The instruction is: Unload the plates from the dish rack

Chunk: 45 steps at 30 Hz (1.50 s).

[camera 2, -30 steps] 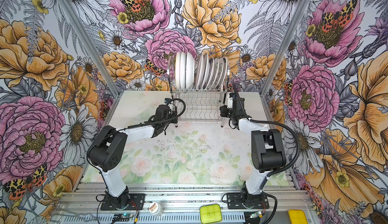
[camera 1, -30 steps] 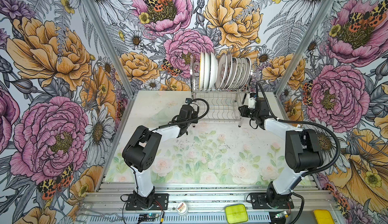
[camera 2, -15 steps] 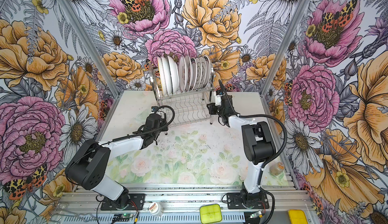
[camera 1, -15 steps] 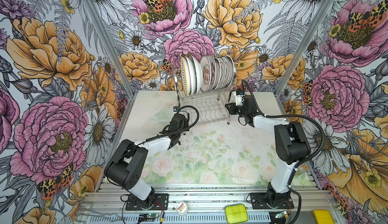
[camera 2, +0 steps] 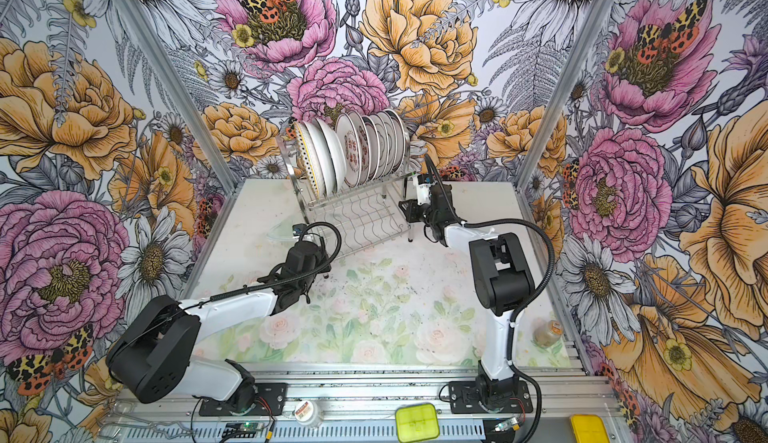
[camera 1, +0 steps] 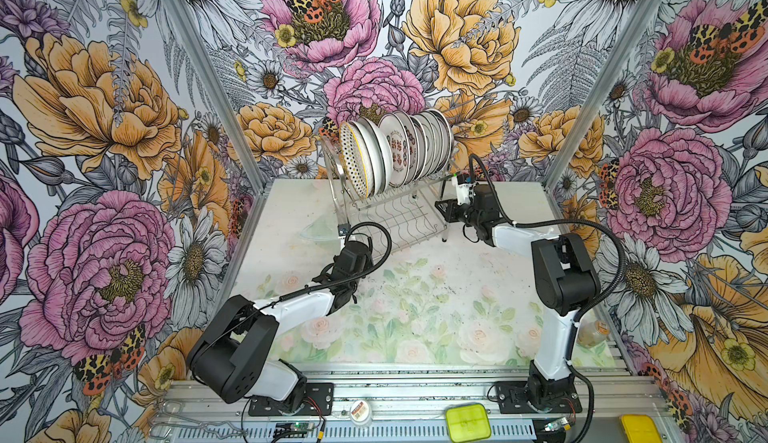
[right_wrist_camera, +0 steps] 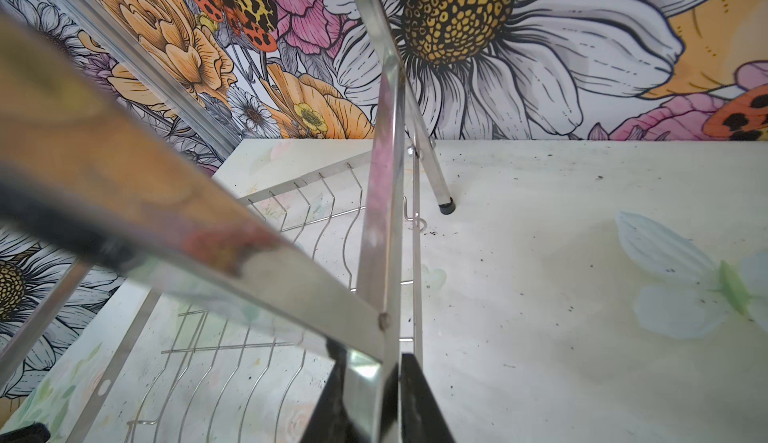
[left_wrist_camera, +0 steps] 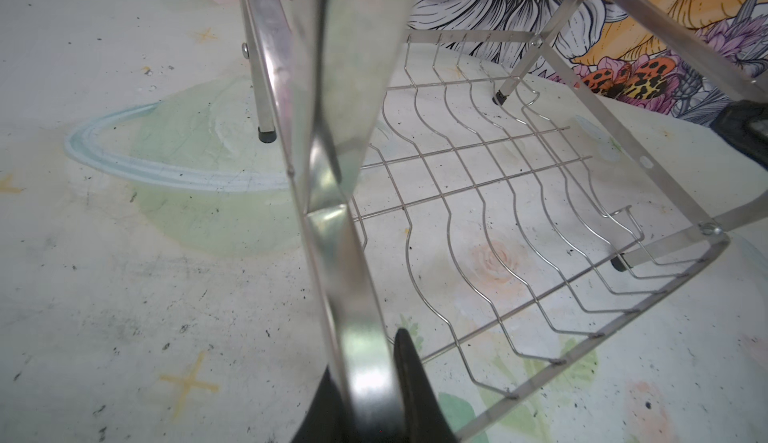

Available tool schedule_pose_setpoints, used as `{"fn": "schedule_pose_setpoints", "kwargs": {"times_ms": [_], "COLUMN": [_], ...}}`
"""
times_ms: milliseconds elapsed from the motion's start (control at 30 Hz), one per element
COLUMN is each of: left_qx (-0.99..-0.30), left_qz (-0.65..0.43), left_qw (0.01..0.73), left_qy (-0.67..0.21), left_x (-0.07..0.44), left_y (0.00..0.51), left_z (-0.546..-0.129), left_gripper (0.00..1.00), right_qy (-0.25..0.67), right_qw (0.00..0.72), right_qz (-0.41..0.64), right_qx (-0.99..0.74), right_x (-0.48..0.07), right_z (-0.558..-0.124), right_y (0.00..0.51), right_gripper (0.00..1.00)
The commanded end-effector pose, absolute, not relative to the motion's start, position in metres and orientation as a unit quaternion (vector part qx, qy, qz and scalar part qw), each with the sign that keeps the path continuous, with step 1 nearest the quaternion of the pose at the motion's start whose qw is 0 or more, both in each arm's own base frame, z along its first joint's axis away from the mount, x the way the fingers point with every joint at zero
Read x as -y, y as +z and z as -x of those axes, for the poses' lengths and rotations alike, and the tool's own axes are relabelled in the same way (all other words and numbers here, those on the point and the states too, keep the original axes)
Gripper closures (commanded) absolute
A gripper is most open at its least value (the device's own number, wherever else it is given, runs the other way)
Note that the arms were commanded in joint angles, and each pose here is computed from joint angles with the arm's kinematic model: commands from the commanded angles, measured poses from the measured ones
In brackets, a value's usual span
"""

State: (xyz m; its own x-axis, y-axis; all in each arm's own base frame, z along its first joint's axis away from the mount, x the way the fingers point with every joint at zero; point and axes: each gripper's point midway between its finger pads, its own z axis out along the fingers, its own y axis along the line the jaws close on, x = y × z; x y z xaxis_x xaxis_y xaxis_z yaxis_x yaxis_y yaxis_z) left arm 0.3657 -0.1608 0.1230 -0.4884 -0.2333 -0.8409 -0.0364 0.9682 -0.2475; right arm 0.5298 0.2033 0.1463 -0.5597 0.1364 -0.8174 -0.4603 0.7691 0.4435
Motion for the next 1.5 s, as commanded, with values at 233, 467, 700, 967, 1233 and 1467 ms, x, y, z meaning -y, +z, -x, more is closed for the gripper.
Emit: {"fn": "schedule_pose_setpoints", "kwargs": {"times_ms": [233,467,700,967,1233,1467], "left_qx": [-0.864,-0.863,-0.866,-0.874,-0.869,-0.866], "left_qz": [0.001,-0.004,-0.020,-0.014,-0.005,0.000], "left_qw": [0.480,0.476,0.470,0.460,0.474,0.481], "left_qy": [-0.156,-0.169,-0.170,-0.155,-0.141,-0.136], "left_x": [0.206,0.217,0.234,0.230,0.221,0.212], "left_y": [0.122,0.125,0.122,0.109,0.117,0.121], "left_z": [-0.324,-0.317,-0.303,-0.296,-0.296,-0.293], "left_gripper": [1.00,1.00,1.00,0.95,0.70,0.48], "right_qy": [0.390,0.388,0.389,0.387,0.388,0.383], "right_qw": [0.397,0.396,0.392,0.391,0.397,0.404], "right_qz": [-0.036,-0.037,-0.031,-0.032,-0.030,-0.030], "right_qx": [-0.830,-0.832,-0.833,-0.835,-0.831,-0.830], "right_x": [-0.226,-0.226,-0.227,-0.225,-0.222,-0.214], "right_z": [-0.550,-0.551,-0.550,-0.548,-0.542,-0.536], "right_y": [0.123,0.120,0.116,0.115,0.127,0.135], "right_gripper": [0.84,0.84,0.82,0.73,0.52,0.41]}}
